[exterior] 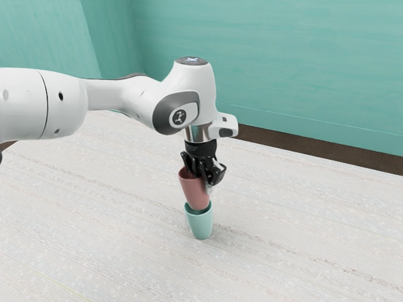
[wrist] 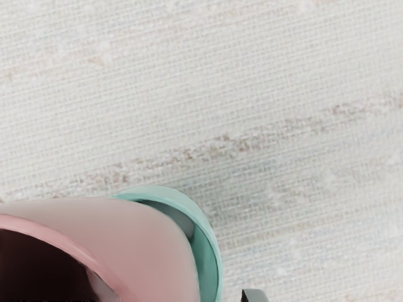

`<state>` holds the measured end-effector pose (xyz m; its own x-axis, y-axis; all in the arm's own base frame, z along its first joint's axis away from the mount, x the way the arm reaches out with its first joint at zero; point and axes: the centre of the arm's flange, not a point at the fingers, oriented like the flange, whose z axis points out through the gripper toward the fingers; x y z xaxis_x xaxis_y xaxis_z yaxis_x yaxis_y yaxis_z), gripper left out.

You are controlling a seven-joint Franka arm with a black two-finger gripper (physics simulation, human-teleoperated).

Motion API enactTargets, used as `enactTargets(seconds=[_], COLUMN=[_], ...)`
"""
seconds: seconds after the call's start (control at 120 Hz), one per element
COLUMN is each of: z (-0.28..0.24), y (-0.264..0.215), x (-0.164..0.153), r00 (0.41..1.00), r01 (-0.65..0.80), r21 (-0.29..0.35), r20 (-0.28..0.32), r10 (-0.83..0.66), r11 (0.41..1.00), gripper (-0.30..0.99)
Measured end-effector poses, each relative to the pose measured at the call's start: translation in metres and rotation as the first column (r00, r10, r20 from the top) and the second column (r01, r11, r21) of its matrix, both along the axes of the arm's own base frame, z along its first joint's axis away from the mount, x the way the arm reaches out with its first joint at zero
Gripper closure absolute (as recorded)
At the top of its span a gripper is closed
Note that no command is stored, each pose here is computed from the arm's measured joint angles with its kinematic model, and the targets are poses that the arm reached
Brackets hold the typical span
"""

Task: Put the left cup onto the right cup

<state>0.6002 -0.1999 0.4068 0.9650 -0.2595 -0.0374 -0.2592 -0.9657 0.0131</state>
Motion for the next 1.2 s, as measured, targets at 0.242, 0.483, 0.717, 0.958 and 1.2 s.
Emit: enactTargets(seconds=[0.242,0.483,0.717,0.958,1.2], z=[0.0,0.0007,0.0007,0.0007,0.003], y=[-0.0016,-0.0011,-0.001,-0.001,0.0003], x=[-0.0005,0.0,0.0,0.0001,0.0001], r00=[1.0,1.0,1.0,1.0,1.0], r01=[-0.001,-0.004,-0.005,-0.006,-0.008], r21=[-0.001,-0.001,-0.001,-0.001,-0.001], r20=[0.0,0.001,0.001,0.001,0.005], r10=[0.001,0.004,0.005,0.006,0.008], r11=[1.0,1.0,1.0,1.0,1.0], gripper=[0.15,0.05,0.02,0.01,0.0])
